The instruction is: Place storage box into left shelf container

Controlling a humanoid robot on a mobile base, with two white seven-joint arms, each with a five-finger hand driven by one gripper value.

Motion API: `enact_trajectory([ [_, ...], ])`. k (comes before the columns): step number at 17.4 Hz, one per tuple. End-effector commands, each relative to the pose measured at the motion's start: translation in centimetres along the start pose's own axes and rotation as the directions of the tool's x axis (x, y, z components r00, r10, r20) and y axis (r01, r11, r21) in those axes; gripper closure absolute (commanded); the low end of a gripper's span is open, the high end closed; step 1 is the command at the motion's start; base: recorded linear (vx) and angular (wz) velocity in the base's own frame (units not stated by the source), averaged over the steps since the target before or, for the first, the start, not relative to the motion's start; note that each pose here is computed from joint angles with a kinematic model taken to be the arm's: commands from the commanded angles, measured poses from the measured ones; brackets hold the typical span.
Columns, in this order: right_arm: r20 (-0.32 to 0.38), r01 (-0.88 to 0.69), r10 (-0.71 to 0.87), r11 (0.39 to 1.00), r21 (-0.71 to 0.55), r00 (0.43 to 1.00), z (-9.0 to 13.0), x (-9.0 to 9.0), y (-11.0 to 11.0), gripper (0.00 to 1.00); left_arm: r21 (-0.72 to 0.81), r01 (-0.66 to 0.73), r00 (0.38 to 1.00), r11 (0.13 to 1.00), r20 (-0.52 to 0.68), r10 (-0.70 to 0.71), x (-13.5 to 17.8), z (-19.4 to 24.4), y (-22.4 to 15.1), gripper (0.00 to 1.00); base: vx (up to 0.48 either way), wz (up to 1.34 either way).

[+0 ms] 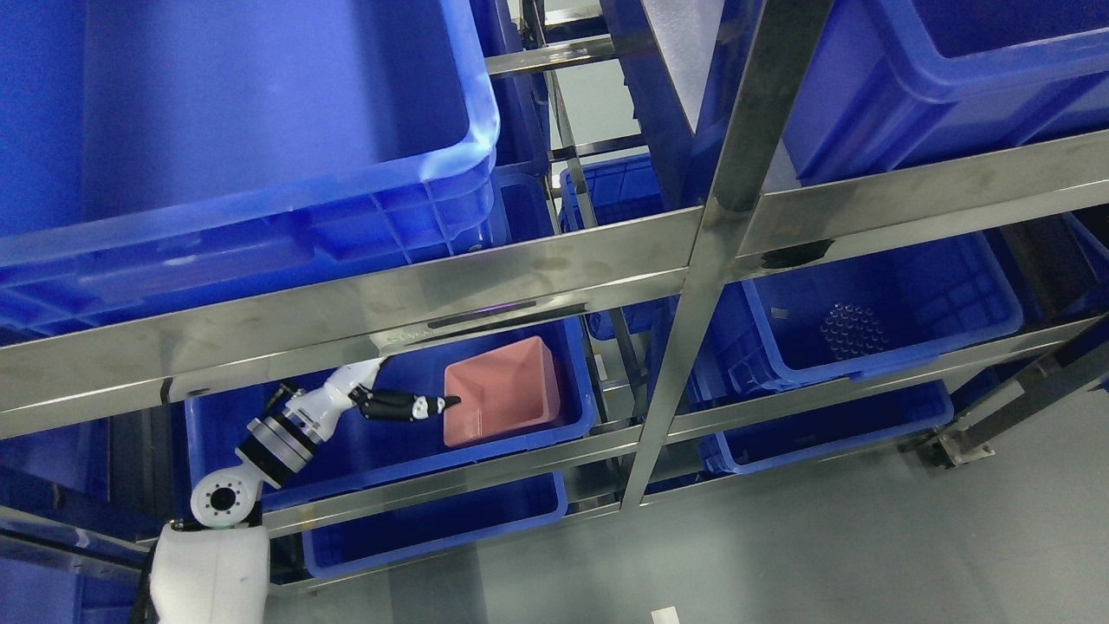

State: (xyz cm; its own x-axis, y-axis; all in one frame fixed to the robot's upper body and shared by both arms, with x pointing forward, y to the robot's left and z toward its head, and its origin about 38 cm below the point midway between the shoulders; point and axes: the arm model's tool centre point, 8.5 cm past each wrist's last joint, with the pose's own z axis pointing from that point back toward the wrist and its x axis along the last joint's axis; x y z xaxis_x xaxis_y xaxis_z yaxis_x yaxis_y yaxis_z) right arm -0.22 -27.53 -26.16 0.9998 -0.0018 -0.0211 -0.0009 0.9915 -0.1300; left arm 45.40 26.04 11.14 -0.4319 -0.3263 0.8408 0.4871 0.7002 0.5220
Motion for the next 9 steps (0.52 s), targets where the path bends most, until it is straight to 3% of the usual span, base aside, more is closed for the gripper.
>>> enact_trajectory([
  [1, 0.008, 0.004, -0.004, 1.000, -0.017, 1.000, -0.1, 0.0, -1.1, 0.00, 0.367, -0.203, 0.971, 0.908, 0.192, 0.140, 4.9, 2.3, 4.8, 0.00, 0.000, 0.00],
  [4, 0.008, 0.004, -0.004, 1.000, -0.017, 1.000, -0.1, 0.0, -1.1, 0.00, 0.553, -0.301, 0.947, 0.777, 0.269, 0.175, 5.0, 5.0, 4.5, 0.00, 0.000, 0.00],
  [7, 0.008, 0.004, -0.004, 1.000, -0.017, 1.000, -0.1, 0.0, -1.1, 0.00, 0.506, -0.288, 0.947, 0.813, 0.279, 0.161, 7.0, 6.3, 1.1, 0.00, 0.000, 0.00],
  [9, 0.008, 0.004, -0.004, 1.000, -0.017, 1.000, -0.1, 0.0, -1.1, 0.00, 0.514, -0.283, 0.949, 0.810, 0.276, 0.156, 6.6, 7.1, 0.3, 0.00, 0.000, 0.00],
])
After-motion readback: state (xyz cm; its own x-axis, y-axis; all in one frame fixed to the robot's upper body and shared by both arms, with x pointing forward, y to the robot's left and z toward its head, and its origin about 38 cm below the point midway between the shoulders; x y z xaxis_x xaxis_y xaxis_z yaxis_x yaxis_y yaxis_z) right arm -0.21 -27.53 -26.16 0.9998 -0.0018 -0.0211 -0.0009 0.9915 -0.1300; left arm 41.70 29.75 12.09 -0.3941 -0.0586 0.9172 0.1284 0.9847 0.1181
